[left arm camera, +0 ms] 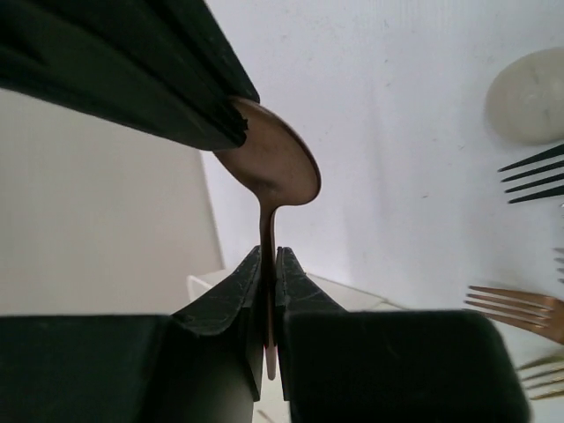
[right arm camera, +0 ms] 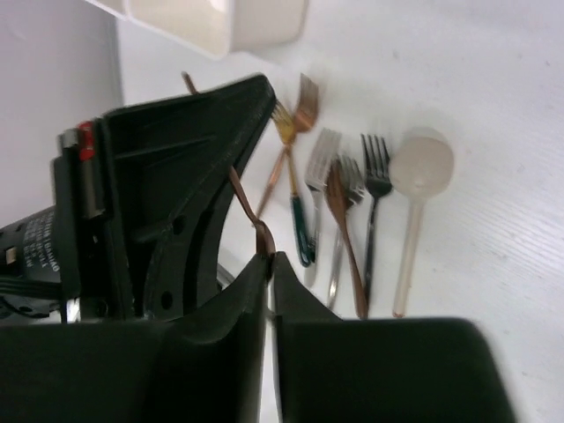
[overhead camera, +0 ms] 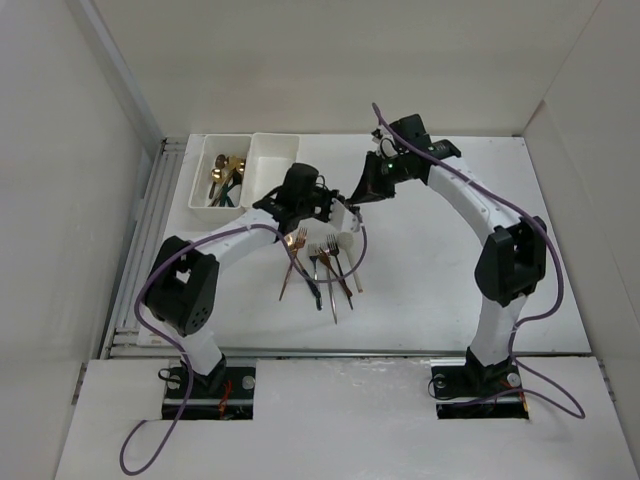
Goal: Sort the eating utensils into containers
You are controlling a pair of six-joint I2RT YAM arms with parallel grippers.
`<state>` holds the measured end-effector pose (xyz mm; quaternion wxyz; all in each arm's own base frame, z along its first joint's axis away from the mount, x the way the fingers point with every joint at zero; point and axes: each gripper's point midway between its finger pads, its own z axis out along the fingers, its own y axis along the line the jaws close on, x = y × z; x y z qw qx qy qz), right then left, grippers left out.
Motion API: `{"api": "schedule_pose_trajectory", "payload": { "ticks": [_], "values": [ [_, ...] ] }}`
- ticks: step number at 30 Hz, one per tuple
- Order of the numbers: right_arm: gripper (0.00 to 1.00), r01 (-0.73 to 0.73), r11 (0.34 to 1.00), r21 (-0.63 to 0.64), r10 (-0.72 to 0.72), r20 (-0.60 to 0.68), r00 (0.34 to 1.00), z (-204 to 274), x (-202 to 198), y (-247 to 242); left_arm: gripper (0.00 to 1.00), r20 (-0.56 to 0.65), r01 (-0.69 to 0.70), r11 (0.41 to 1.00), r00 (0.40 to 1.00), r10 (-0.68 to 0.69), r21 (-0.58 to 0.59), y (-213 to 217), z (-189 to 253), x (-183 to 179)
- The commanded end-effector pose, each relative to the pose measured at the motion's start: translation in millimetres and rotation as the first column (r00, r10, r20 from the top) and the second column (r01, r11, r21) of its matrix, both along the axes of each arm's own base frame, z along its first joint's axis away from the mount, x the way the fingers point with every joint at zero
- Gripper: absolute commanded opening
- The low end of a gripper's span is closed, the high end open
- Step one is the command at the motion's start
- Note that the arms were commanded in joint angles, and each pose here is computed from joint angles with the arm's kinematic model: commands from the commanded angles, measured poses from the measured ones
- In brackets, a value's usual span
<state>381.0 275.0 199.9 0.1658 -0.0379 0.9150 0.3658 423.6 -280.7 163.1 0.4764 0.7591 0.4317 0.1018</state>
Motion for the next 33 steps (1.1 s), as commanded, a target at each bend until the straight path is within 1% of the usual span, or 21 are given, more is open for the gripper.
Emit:
{"api": "schedule_pose_trajectory", "payload": {
  "ticks": [1, 3, 4, 6, 7, 8, 12, 13, 16, 17, 18, 19, 21, 22, 23, 26, 27, 28, 30, 31, 33],
  "values": [
    [0.11, -0.026, 0.994, 0.105, 0.014, 0.114, 0.993, 43.3, 14.5, 11.1, 0.0, -0.141, -0.085, 0.965, 0.989, 0.05, -0.249, -0.8, 70.7, -6.0],
    [0.41, -0.04, 0.992, 0.121, 0.026, 0.119, 0.993, 45.6, 16.2, 14.3, 0.0, -0.242, -0.116, 0.959, 0.969, 0.052, -0.258, 0.1, 65.3, -13.5],
    [0.53, -0.042, 0.99, 0.133, 0.028, 0.108, 0.994, 47.0, 14.5, 15.7, 0.0, -0.301, -0.158, 0.943, 0.951, 0.066, -0.294, -1.9, 67.8, -16.8],
    [0.68, -0.021, 0.986, 0.165, 0.001, 0.12, 0.993, 54.5, 19.3, 14.4, 0.0, -0.383, -0.226, 0.92, 0.919, 0.093, -0.319, 4.3, 68.4, -12.9],
    [0.81, 0.0, 0.984, 0.178, -0.022, 0.121, 0.992, 56.6, 22.7, 10.1, 0.0, -0.418, -0.257, 0.908, 0.903, 0.103, -0.332, 7.6, 70.9, -12.8],
    [0.87, 0.034, 0.983, 0.183, -0.053, 0.099, 0.994, 50.2, 25.8, 1.7, 0.0, -0.453, -0.291, 0.892, 0.884, 0.112, -0.346, 9.9, 73.6, -9.5],
    [0.91, 0.181, 0.959, 0.22, -0.205, 0.092, 0.974, 55.2, 40.4, -20.8, 0.0, -0.667, -0.518, 0.773, 0.726, 0.169, -0.368, 42.6, 69.7, 3.4],
    [0.91, 0.208, 0.954, 0.218, -0.233, 0.097, 0.968, 60.5, 37.2, -25.0, 0.0, -0.758, -0.62, 0.706, 0.626, 0.183, -0.342, 51.7, 60.8, 5.9],
    [0.94, 0.285, 0.943, 0.17, -0.305, 0.101, 0.947, 49.8, 38.3, -37.3, 0.0, -0.848, -0.766, 0.559, 0.494, 0.194, -0.318, 101.3, 63.0, 31.7],
    [0.94, 0.298, 0.94, 0.163, -0.318, 0.111, 0.942, 51.0, 37.7, -40.3, 0.0, -0.895, -0.846, 0.46, 0.397, 0.205, -0.271, 127.6, 51.8, 44.1],
    [1.0, 0.301, 0.942, 0.15, -0.319, 0.116, 0.941, 48.6, 37.6, -42.2, 0.0, -0.912, -0.878, 0.407, 0.356, 0.206, -0.251, 142.1, 49.5, 50.7],
    [1.0, 0.308, 0.943, 0.128, -0.322, 0.113, 0.94, 44.3, 36.3, -45.1, 0.0, -0.915, -0.895, 0.364, 0.348, 0.204, -0.259, 154.6, 55.8, 61.3],
    [1.0, 0.29, 0.951, 0.11, -0.303, 0.128, 0.944, 41.7, 34.8, -46.5, 0.0, -0.94, -0.928, 0.304, 0.28, 0.193, -0.214, 178.5, 44.2, 70.4],
    [1.0, 0.291, 0.951, 0.105, -0.302, 0.121, 0.946, 37.6, 35.9, -46.2, 0.0, -0.931, -0.92, 0.314, 0.305, 0.199, -0.235, 179.1, 49.7, 76.0],
    [1.0, 0.28, 0.954, 0.105, -0.292, 0.121, 0.949, 37.6, 33.4, -41.8, 0.0, -0.934, -0.926, 0.303, 0.295, 0.203, -0.226, 185.2, 48.4, 75.7],
    [1.0, 0.284, 0.954, 0.095, -0.295, 0.131, 0.947, 41.7, 34.0, -43.7, 0.0, -0.922, -0.957, 0.167, 0.277, 0.269, -0.239, 217.3, 51.1, 93.3],
    [1.0, 0.275, 0.959, 0.071, -0.282, 0.139, 0.949, 37.9, 31.3, -43.2, 0.0, -0.927, -0.968, 0.128, 0.245, 0.284, -0.217, 227.4, 39.4, 99.2],
    [1.0, 0.299, 0.953, 0.041, -0.302, 0.155, 0.941, 36.3, 34.5, -49.1, 0.0, -0.919, -0.981, 0.041, 0.194, 0.345, -0.191, 251.7, 28.7, 105.1],
    [1.0, 0.308, 0.951, -0.021, -0.302, 0.14, 0.943, 25.2, 27.1, -53.3, 0.0, -0.9, -0.981, -0.065, 0.139, 0.414, -0.181, 272.4, 22.8, 117.1],
    [1.0, 0.308, 0.95, -0.053, -0.298, 0.138, 0.945, 16.5, 27.7, -56.5, 0.09, -0.885, -0.984, -0.125, 0.056, 0.462, -0.127, 290.8, 1.1, 117.5],
    [1.0, 0.29, 0.948, -0.129, -0.274, 0.132, 0.953, 2.7, 20.0, -54.6, 0.36, -0.869, -0.987, -0.119, 0.038, 0.493, -0.11, 296.5, -8.2, 121.9]
  ]
}}
